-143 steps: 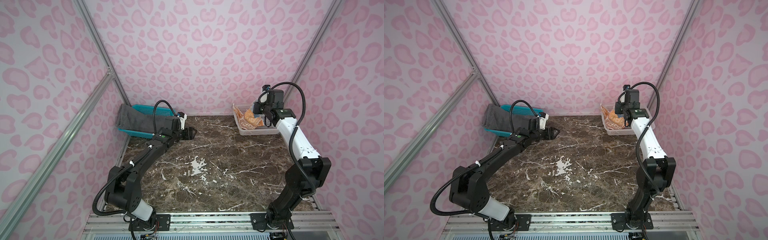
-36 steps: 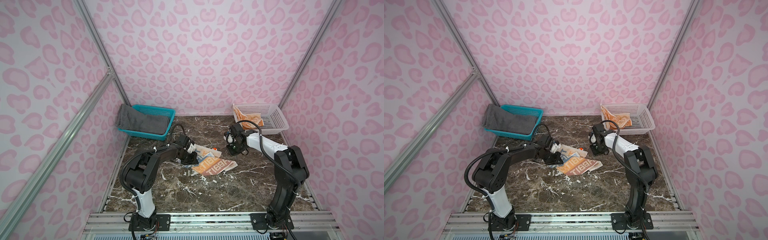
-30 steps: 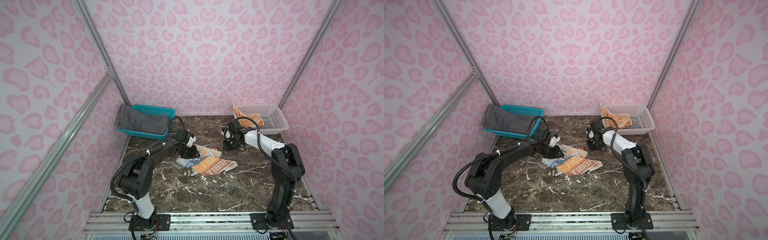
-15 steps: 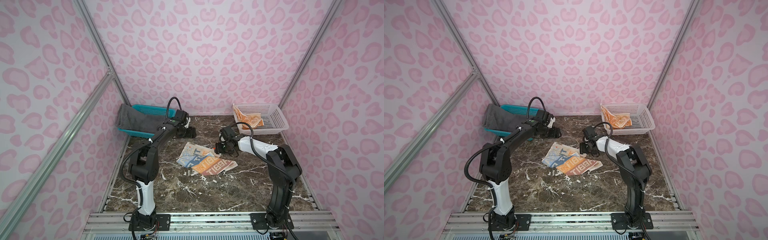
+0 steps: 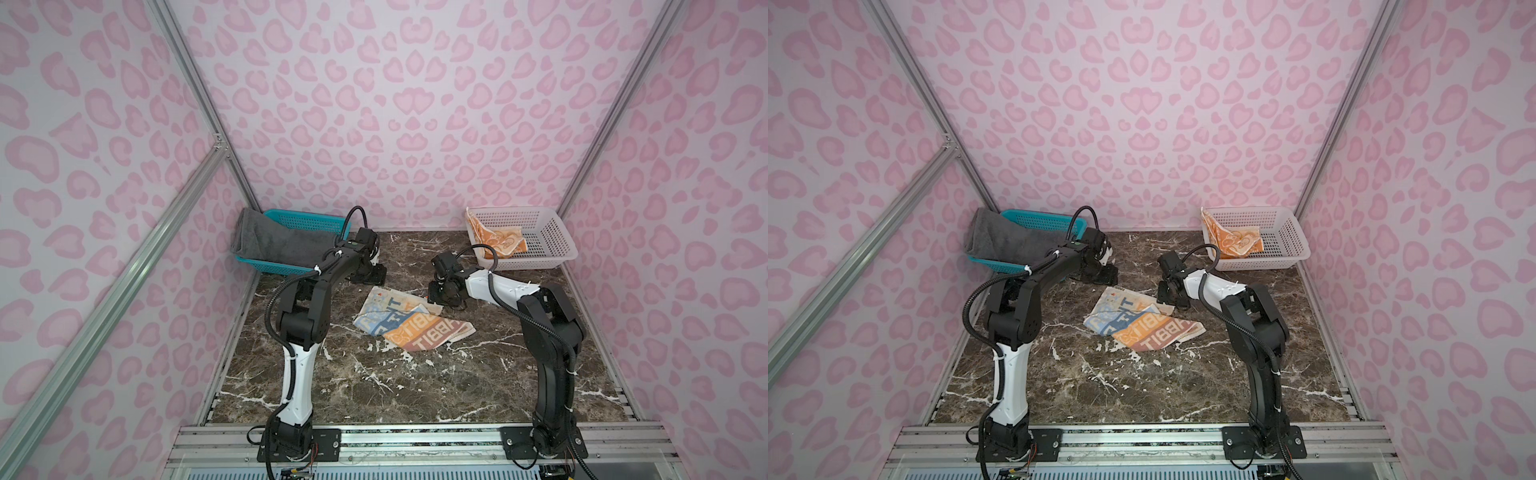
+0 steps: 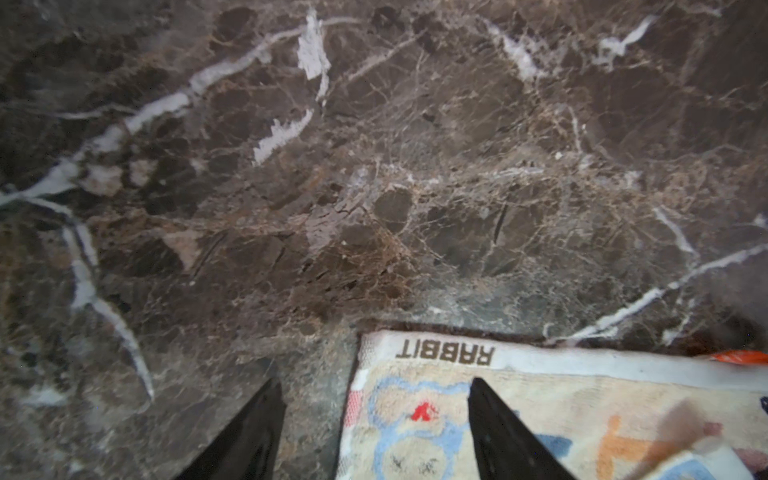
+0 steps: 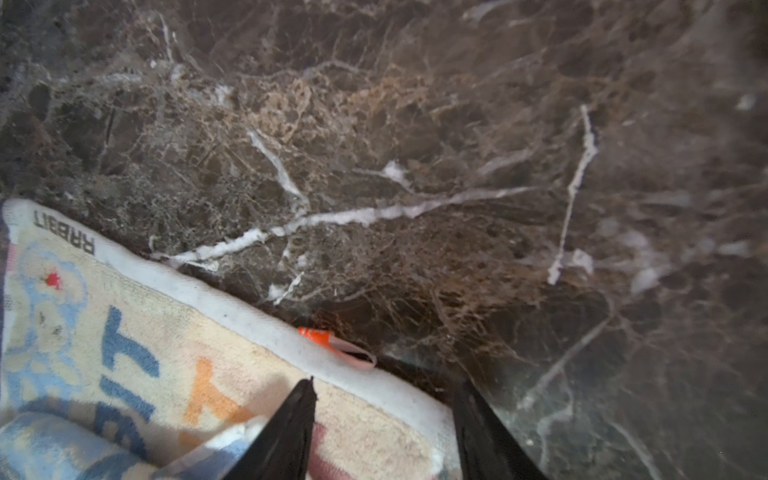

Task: Fold and stack the towels
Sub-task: 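Grasp the towel's near corners with both grippers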

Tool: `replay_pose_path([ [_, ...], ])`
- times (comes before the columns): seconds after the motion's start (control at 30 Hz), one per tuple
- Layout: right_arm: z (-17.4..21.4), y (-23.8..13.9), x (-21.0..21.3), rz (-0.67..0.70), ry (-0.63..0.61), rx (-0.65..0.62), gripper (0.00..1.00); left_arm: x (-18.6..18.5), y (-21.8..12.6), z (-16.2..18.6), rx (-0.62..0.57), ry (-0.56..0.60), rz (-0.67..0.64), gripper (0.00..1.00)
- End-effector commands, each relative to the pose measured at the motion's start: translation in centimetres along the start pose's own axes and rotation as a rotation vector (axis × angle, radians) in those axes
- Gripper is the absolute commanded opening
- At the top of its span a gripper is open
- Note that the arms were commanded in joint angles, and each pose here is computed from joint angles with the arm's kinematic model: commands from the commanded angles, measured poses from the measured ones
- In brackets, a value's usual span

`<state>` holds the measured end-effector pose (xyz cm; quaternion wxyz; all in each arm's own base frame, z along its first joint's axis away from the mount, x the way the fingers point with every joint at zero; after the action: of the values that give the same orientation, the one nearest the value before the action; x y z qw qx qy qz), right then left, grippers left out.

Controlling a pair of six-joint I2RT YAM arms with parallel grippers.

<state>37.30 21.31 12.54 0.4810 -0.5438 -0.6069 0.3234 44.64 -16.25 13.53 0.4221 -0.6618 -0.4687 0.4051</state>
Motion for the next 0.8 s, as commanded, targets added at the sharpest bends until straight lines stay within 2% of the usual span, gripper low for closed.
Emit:
replay_pose_path([
  [0.0, 0.6, 0.5, -0.4, 0.056, 0.02, 0.033, 0.55, 0.2, 1.0, 0.1, 0.029, 0.005, 0.001, 0.7],
  [0.3, 0.8, 1.0, -0.7, 0.105, 0.009, 0.05, 0.63, 0.6, 3.4, 1.1, 0.091, -0.001, -0.012, 0.66],
  [0.5, 0.3, 1.7, 0.2, 0.109, -0.025, 0.077, 0.52, 1.0, 4.6, 2.1, 0.135, -0.007, -0.04, 0.52],
  [0.67, 1.2, 1.6, 0.1, 0.175, -0.07, 0.116, 0.51, 1.2, 4.7, 3.2, 0.16, -0.014, -0.046, 0.45],
  [0.77, 1.5, 1.1, -0.4, 0.198, -0.074, 0.12, 0.57, 1.2, 4.5, 3.6, 0.169, -0.013, -0.045, 0.45],
])
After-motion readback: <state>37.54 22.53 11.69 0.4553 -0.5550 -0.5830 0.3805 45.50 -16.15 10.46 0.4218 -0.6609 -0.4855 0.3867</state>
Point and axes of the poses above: each gripper's point midway between its finger pads, its own y axis out along the fingers, its own x axis along the line the jaws close on, z = x × y, the point moved 10 cm from there along -y, back along the fingers
